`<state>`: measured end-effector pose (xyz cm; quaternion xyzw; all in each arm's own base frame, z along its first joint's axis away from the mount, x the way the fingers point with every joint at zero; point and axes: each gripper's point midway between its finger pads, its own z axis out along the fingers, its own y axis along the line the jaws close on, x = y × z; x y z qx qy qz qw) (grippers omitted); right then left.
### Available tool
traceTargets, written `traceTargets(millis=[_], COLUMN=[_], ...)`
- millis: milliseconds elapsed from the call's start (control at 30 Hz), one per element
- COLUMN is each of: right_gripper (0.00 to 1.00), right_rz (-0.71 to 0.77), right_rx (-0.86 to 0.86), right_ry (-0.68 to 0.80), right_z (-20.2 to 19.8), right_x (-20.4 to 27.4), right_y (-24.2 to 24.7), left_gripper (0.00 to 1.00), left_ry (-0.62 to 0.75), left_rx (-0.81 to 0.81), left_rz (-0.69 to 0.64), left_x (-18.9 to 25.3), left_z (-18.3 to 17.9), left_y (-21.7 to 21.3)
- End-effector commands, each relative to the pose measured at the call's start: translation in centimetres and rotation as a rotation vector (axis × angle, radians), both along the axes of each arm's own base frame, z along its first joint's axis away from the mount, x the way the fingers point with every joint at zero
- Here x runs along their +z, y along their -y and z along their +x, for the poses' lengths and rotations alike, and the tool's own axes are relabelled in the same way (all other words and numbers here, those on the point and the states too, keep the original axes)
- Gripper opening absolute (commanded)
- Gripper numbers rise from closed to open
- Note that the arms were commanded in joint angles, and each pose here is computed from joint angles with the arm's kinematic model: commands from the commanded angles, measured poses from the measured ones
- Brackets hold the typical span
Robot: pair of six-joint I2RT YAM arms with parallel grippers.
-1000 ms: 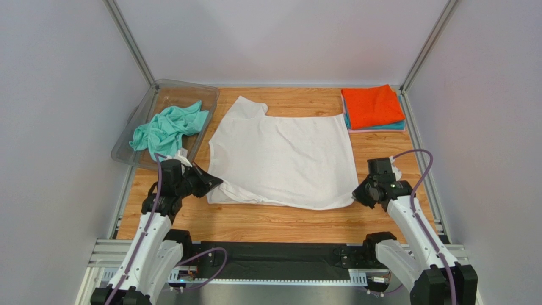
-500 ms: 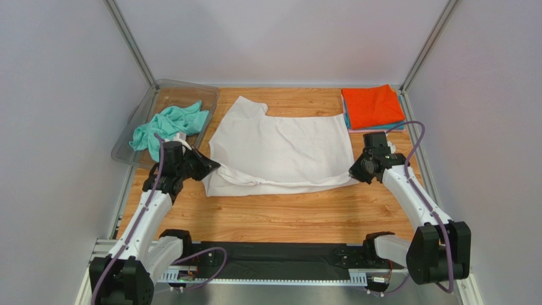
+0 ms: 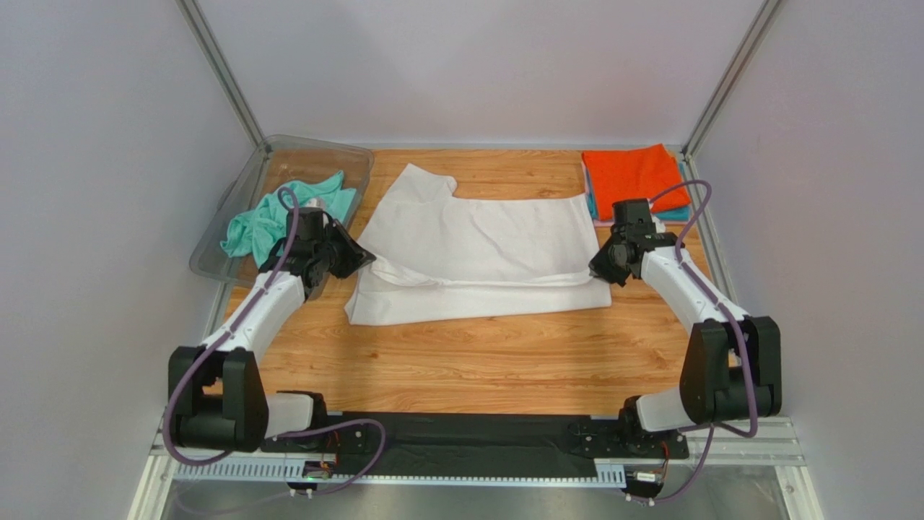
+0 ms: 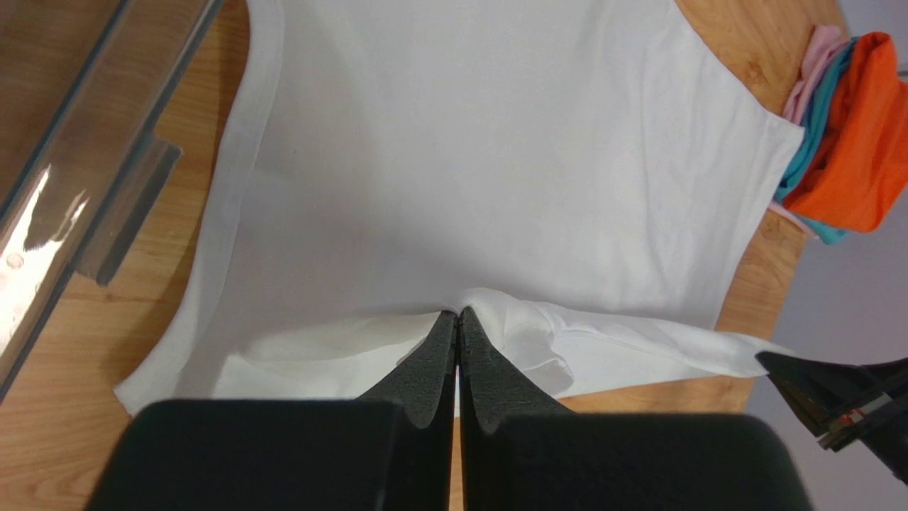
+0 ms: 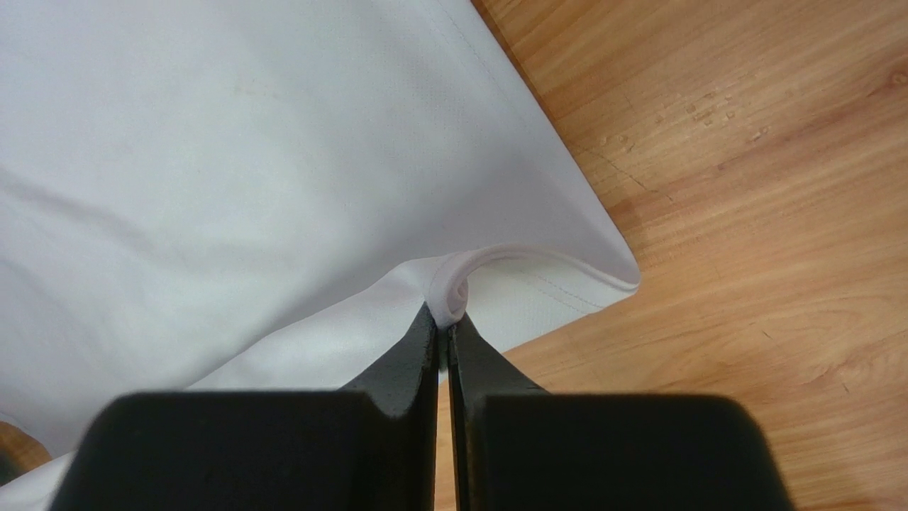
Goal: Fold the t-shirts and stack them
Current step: Fold the tshirt
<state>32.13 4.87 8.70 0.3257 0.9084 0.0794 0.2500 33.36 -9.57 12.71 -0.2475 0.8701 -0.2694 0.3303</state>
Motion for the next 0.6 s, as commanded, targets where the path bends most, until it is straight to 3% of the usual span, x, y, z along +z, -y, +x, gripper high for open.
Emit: traceTargets(millis=[0, 167, 233, 267, 300, 333, 367, 400, 567], right_gripper=[0.01, 0.06, 0.14, 0.19, 0.23, 0.37, 0.43, 0.54, 0.87], right_rz=[-0.011, -0.034, -0.048, -0.051, -0.062, -0.076, -0.078, -0.086, -0.084], right_rx=[0.004, -0.003, -0.002, 0.003, 0.014, 0.015, 0.023, 0.023, 0.084], right_ry=[0.072, 0.049, 0.039, 0.049, 0.049, 0.043, 0.057, 0.060, 0.098], right_z=[3.0, 4.7, 5.2, 5.7, 5.9, 5.8, 5.9, 5.8, 4.6], right_x=[1.2, 0.2, -0.1, 0.4, 0.6, 0.7, 1.3, 1.5, 2.8], right_y=[0.3, 0.9, 1.1, 1.2, 1.2, 1.4, 1.4, 1.6, 1.0], left_gripper=[0.00, 0.01, 0.30, 0.39, 0.60, 0.82, 0.99, 1.00, 1.00], left_ry=[0.067, 0.022, -0.001, -0.001, 0.001, 0.018, 0.024, 0.042, 0.075], left_rx=[-0.005, -0.003, -0.029, -0.049, -0.065, -0.086, -0.104, -0.124, -0.196], left_rz=[0.054, 0.114, 0.122, 0.110, 0.103, 0.103, 0.101, 0.104, 0.103], left_x=[1.0, -0.6, -0.9, -0.7, -0.6, -0.1, 0.1, 0.8, 2.2], left_z=[2.6, 5.1, 5.7, 5.7, 5.8, 5.9, 5.7, 5.5, 3.6], left_y=[-0.5, -1.1, -0.9, -0.5, -0.2, 0.2, 0.6, 1.2, 3.3])
